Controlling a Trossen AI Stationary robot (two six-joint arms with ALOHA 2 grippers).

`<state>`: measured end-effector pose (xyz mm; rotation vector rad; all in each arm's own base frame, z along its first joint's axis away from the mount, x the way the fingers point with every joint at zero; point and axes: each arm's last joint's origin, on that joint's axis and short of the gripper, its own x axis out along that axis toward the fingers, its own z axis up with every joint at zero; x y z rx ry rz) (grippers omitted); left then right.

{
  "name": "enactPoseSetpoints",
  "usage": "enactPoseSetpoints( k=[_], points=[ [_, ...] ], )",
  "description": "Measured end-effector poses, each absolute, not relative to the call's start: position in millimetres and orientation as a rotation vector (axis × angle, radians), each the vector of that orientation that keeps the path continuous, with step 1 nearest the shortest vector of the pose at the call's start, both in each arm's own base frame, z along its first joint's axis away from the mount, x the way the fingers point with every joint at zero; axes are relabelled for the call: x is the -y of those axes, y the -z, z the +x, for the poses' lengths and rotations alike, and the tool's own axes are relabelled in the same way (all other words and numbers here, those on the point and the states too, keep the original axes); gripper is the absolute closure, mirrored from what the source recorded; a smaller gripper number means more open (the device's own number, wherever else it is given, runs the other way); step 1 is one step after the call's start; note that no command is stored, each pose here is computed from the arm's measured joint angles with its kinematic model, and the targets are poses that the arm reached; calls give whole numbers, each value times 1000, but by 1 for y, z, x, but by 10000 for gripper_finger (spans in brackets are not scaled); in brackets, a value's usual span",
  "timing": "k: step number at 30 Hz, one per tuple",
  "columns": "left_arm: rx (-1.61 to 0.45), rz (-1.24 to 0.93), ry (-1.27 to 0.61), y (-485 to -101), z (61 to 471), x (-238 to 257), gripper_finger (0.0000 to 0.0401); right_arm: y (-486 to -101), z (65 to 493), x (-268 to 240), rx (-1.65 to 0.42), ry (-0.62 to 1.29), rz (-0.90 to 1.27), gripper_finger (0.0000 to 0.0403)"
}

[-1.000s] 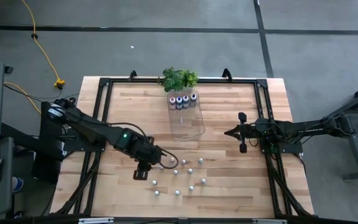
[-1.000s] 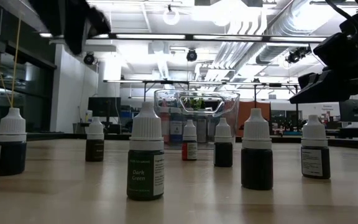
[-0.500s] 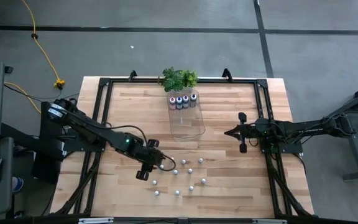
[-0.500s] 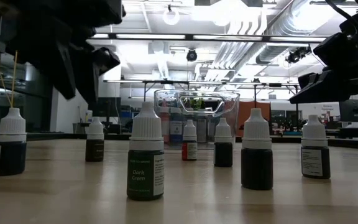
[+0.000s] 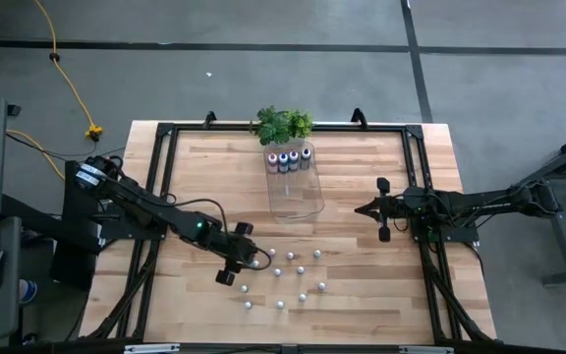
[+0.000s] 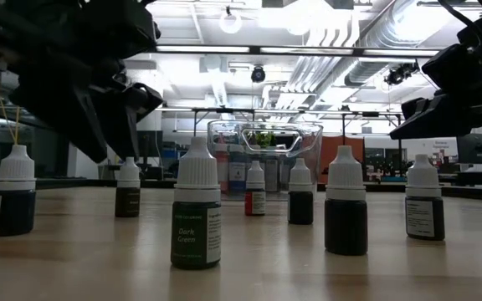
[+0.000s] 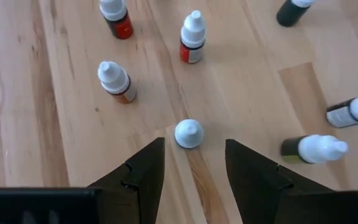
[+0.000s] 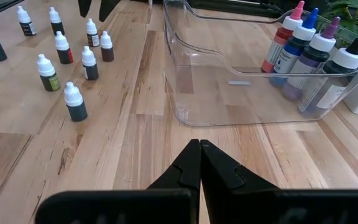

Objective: Pick & Place food coloring
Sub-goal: Put the small brown food coloring bottle into the transparent bin

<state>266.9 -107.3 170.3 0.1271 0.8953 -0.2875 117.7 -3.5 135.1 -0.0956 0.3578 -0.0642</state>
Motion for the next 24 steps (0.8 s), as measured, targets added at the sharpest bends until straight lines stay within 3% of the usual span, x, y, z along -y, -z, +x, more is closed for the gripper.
enactPoseSetpoints(
  k=[24],
  points=[
    [-855,149,289,-160,275,110,239,-135,118,3,-358,64,-96,402]
  ],
)
